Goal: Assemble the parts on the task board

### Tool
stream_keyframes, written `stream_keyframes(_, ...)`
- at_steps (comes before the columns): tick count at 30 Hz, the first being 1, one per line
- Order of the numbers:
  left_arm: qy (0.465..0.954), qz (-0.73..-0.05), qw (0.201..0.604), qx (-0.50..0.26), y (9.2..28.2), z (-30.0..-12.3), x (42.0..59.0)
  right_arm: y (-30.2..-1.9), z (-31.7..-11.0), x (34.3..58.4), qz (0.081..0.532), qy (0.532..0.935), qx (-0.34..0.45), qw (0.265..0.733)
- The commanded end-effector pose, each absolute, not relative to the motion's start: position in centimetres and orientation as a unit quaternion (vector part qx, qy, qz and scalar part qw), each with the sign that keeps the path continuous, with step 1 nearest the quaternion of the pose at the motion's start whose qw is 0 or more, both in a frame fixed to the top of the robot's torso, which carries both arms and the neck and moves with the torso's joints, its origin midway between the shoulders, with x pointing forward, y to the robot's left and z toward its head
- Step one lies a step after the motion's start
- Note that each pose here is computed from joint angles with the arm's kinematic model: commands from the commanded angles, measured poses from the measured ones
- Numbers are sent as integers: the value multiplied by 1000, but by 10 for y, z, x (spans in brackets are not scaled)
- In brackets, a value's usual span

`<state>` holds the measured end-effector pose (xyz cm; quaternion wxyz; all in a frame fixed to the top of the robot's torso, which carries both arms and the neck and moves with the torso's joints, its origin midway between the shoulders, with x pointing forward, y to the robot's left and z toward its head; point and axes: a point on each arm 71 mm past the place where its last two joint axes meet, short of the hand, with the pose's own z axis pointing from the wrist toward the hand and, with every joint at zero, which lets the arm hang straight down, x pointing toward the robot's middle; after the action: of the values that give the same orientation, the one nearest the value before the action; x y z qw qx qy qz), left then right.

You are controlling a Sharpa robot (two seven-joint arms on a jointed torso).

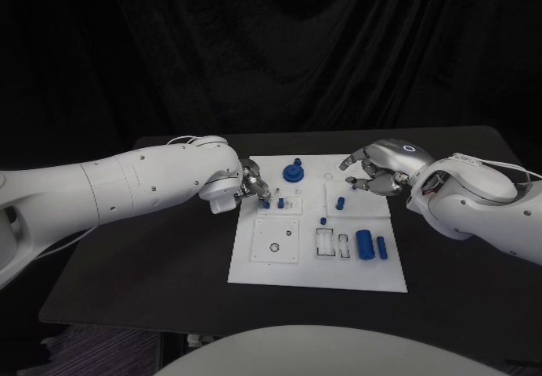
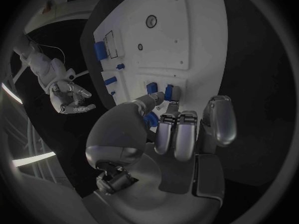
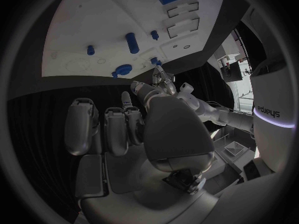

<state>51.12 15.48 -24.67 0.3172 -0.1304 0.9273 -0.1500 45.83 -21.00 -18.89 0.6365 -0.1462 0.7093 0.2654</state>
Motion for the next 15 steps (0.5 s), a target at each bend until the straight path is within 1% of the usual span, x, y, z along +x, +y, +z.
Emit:
stream_keyframes(1, 929, -160, 310, -127, 152, -251, 509, -210, -190, 458, 267, 709, -143, 637)
stream_keyframes(8, 927, -165, 312, -130, 152, -254, 508, -210, -190, 457, 267, 709, -143, 637)
stream_keyframes(15, 920, -177, 322, -137, 153, -254, 507, -210, -191, 457, 266, 711, -142, 635)
